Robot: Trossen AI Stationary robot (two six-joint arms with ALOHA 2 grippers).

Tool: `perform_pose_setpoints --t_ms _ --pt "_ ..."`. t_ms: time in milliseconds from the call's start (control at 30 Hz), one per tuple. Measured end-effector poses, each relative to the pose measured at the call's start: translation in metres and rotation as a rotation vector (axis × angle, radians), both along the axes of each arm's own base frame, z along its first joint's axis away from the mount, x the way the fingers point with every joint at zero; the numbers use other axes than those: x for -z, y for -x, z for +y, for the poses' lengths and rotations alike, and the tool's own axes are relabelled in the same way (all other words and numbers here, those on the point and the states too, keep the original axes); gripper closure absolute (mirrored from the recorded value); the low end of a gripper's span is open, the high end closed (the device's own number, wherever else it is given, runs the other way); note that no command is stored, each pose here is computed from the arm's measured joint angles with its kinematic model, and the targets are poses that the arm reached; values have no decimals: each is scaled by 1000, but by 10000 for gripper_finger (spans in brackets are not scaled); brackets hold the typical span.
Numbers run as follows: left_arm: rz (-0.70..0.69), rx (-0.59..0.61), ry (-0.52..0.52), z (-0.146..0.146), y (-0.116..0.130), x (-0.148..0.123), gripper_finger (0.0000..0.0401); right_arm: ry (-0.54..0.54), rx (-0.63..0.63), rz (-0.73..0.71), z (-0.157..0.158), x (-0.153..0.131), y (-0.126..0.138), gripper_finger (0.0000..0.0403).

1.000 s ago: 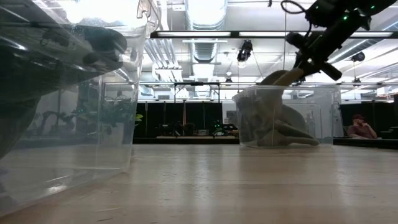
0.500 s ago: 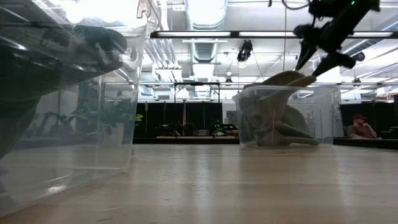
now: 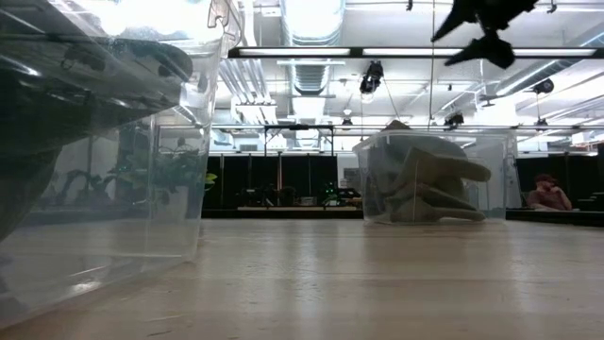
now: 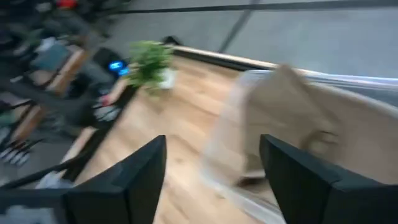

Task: Pick & Place hat
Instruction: Return to Home Position

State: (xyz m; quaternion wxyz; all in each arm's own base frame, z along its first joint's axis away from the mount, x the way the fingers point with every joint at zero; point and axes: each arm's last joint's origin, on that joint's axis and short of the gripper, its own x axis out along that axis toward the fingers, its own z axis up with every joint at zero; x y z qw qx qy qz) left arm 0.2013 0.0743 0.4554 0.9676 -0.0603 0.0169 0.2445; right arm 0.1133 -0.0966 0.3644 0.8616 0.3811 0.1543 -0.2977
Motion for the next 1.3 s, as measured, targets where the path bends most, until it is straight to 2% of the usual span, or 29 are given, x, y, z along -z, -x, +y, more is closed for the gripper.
perform_pose_setpoints --t_ms 100,167,300,367,433,567,733,800,867,967,1033,1100,1200,1300 --pt "3 -1 33 0 -2 5 271 47 -103 -90 5 1 -18 188" --pt "9 8 43 1 -3 8 286 94 -169 -169 10 0 -30 231" --pt "19 46 76 0 -4 12 341 189 -303 -314 20 -3 -50 347" --pt "18 71 84 -1 -5 12 377 232 -363 -356 25 -3 -58 380" --pt "26 94 90 -1 -5 13 393 270 -405 -371 29 -2 -64 390" --pt "78 152 69 -2 -7 23 399 407 -479 -346 36 -1 -70 394" --pt "152 168 68 -5 -1 43 401 361 -480 -338 38 1 -69 394" --pt "160 170 91 -7 5 53 401 397 -495 -289 38 5 -69 394" --pt "175 128 123 -8 10 65 401 475 -518 -195 37 11 -67 394" --pt "257 9 97 -7 19 85 401 418 -558 -71 39 24 -63 394" --pt "278 -22 132 -9 26 99 401 414 -574 -48 40 30 -63 394" --pt "234 -13 131 -11 30 107 401 449 -589 -58 42 36 -62 394" --pt "160 16 122 -14 38 120 401 563 -582 -164 46 37 -57 394" --pt "89 15 111 -19 53 127 401 621 -552 -259 49 43 -47 394"
